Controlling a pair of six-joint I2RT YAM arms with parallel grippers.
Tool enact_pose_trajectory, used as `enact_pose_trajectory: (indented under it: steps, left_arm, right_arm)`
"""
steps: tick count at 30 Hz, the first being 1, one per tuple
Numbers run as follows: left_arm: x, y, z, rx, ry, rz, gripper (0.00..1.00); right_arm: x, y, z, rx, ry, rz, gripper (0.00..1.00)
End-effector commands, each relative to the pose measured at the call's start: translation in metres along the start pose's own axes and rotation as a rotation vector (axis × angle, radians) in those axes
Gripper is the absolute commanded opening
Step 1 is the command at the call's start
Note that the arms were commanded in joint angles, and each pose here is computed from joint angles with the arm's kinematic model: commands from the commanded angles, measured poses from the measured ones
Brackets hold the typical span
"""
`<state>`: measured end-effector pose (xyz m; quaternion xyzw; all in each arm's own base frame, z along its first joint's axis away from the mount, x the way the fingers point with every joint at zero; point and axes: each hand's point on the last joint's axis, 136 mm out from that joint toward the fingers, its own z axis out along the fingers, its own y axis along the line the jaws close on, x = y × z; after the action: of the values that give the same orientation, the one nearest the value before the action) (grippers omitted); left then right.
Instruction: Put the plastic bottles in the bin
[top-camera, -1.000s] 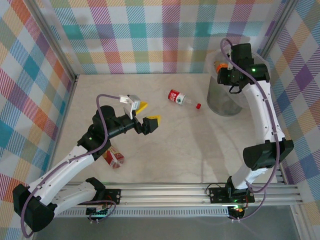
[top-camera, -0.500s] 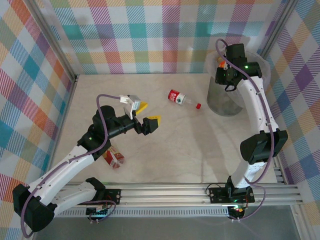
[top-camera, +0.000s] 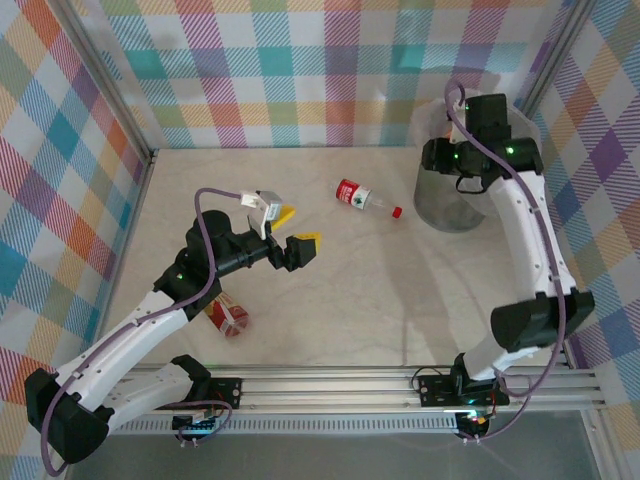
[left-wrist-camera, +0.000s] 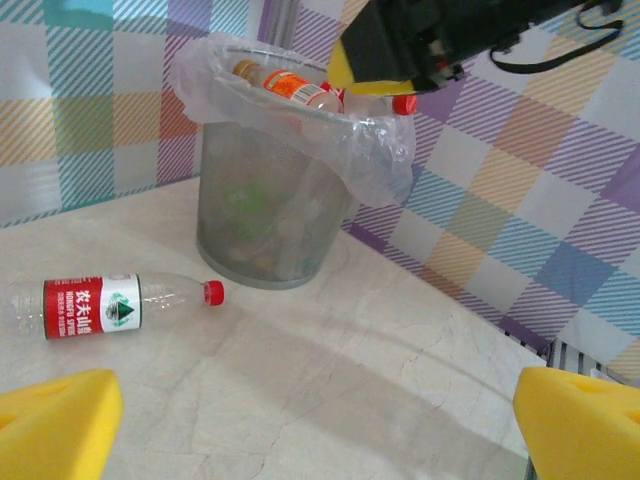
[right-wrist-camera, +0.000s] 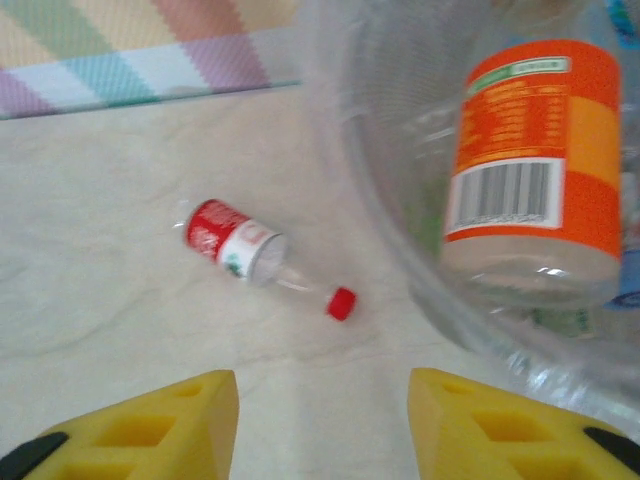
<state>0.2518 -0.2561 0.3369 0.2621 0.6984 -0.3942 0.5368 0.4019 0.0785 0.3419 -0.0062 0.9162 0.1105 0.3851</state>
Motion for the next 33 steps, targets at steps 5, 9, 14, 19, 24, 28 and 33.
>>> enact_pose_trajectory:
  steps: [5,9,14,19,24,28,33]
  left_arm:
    - [-0.012,-0.02,-0.01,0.058,0.054,0.094,1.0]
    - [-0.002,-0.032,-0.013,0.131,0.109,0.158,1.0]
    - [0.001,-0.031,-0.013,0.123,0.127,0.17,1.0]
    - [0.004,-0.029,-0.011,0.125,0.137,0.168,1.0]
    - [0.007,-0.026,-0.008,0.117,0.147,0.161,1.0]
    - [0.009,-0.025,-0.006,0.112,0.154,0.154,1.0]
    - [0.011,-0.024,-0.004,0.112,0.16,0.151,1.0]
  right_arm:
    - [0.034,0.069,-0.022,-0.323,0.023,-0.115,0.6]
    - [0.059,0.086,-0.006,-0.325,0.073,-0.18,0.62]
    - [0.085,0.104,0.028,-0.327,0.135,-0.255,0.67]
    - [0.106,0.116,0.07,-0.281,0.203,-0.344,0.71]
    - [0.107,0.11,0.12,-0.179,0.2,-0.383,0.88]
    - [0.105,0.103,0.155,-0.112,0.205,-0.407,0.95]
    - [0.1,0.093,0.195,-0.038,0.231,-0.431,1.0]
